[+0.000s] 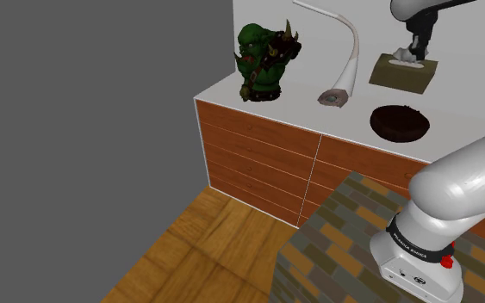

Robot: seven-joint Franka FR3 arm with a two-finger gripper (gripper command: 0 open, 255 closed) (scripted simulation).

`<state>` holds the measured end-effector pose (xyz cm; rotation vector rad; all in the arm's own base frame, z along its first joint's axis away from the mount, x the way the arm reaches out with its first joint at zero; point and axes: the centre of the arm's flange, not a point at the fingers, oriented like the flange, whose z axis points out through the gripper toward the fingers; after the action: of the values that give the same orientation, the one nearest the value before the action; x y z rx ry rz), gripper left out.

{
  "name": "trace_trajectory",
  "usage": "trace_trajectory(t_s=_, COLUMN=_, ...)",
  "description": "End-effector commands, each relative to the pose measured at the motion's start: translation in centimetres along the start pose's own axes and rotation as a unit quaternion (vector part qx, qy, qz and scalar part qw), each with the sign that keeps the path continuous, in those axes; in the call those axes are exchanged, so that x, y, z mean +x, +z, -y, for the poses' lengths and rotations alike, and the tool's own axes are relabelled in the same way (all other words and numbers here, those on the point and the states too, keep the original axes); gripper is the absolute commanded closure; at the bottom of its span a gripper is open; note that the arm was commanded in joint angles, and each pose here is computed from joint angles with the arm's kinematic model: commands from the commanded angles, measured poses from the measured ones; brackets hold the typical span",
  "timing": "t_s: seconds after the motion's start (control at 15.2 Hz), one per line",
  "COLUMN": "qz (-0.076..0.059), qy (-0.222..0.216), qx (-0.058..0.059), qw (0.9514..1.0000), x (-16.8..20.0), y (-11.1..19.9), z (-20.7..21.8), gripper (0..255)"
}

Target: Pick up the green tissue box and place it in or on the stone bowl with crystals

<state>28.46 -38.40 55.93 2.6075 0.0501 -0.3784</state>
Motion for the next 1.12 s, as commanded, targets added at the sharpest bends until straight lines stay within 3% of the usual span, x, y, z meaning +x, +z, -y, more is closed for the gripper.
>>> trace_trajectory(t_s=0.0, qz=0.0, qy=-0.001, qx=0.0, qw=1.0, x=-2.3, y=0.8, z=-1.3, gripper=255)
trace_trajectory(t_s=0.26, qz=0.0, qy=-0.001, qx=0.0, qw=1.0, x=-6.1, y=2.2, z=-3.3, gripper=255)
trace_trajectory(t_s=1.06, qz=0.0, qy=-0.001, qx=0.0, qw=1.0, x=-4.4, y=7.5, z=-0.3, gripper=255)
